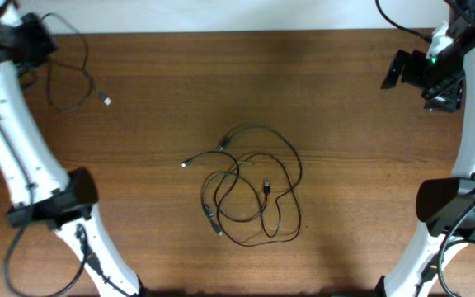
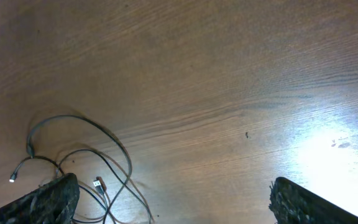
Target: Untangle cables
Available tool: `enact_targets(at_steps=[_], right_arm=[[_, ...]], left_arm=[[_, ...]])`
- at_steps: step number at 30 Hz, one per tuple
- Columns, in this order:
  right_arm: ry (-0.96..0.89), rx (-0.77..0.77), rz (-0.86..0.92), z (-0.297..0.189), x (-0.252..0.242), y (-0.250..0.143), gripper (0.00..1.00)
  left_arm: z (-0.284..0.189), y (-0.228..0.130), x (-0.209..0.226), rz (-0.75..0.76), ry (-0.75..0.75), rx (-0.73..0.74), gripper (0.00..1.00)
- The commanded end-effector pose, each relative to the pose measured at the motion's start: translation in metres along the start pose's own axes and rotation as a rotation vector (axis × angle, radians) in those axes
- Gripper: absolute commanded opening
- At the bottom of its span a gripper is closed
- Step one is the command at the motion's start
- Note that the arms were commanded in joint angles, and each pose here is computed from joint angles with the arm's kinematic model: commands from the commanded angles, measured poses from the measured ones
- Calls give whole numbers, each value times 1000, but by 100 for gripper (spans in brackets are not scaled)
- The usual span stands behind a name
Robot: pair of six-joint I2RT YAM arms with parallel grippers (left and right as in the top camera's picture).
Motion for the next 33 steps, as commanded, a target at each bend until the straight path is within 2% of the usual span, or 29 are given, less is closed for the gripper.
enact_targets(at_steps=[1, 2, 3, 4, 5, 7, 10, 12, 13, 14, 15, 18, 21, 25, 26, 27, 29, 30, 33], right_arm=[[11, 5, -36, -2, 3, -3, 99], [13, 7, -37, -2, 3, -3, 99], [16, 8, -36, -2, 3, -3, 99], [27, 14, -37, -2, 4, -4, 99], [39, 20, -37, -2, 6, -4, 99], [39, 20, -37, -2, 6, -4, 99], [40, 20, -36, -2, 6, -4, 99], [50, 25, -36, -2, 6, -5, 99], [49, 26, -37, -2, 6, -5, 99], [49, 26, -36, -2, 6, -5, 99], [50, 25, -36, -2, 6, -5, 99], [50, 25, -37, -2, 6, -5, 99], [49, 26, -37, -2, 6, -5, 99], [96, 47, -69, -2, 11, -7, 100], [117, 56, -79, -3, 12, -8, 98], [142, 62, -84, -5, 14, -10, 97], [159, 51, -91, -12, 15, -13, 97], [189, 21, -149, -28, 18, -22, 97], [233, -58, -223, -64, 24, -47, 97]], left_arm=[[-36, -32, 72, -167, 145, 96, 0], [-39, -61, 101, -306, 237, 194, 0], [-40, -70, 115, -351, 264, 198, 0], [-29, -88, 151, -453, 309, 207, 0], [-9, -119, 204, -638, 376, 208, 0], [11, -148, 238, -766, 436, 211, 0], [33, -191, 266, -809, 608, 282, 0], [52, -208, 267, -812, 613, 308, 0], [64, -217, 265, -812, 593, 314, 4], [71, -224, 263, -815, 588, 329, 46], [77, -233, 261, -817, 583, 351, 100], [67, -220, 257, -818, 545, 291, 100], [5, -164, 219, -705, 543, 37, 100], [-77, -119, 121, -442, 442, -236, 100], [-83, -115, 100, -379, 391, -259, 100], [-88, -110, 62, -263, 279, -275, 100], [-81, -110, 10, -134, 136, -243, 100], [-70, -113, -44, 26, 10, -191, 100], [-62, -122, -105, 212, -123, -153, 100]])
Point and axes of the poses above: each gripper's point midway between its finger pads, its own z axis out along the fingers, its own x axis along the line the jaws close on, y = z × x, the point moved 8 cm from there along -z, back along the fingers, and after that the axes turned 15 degrees about z, right-handed, at the moved point
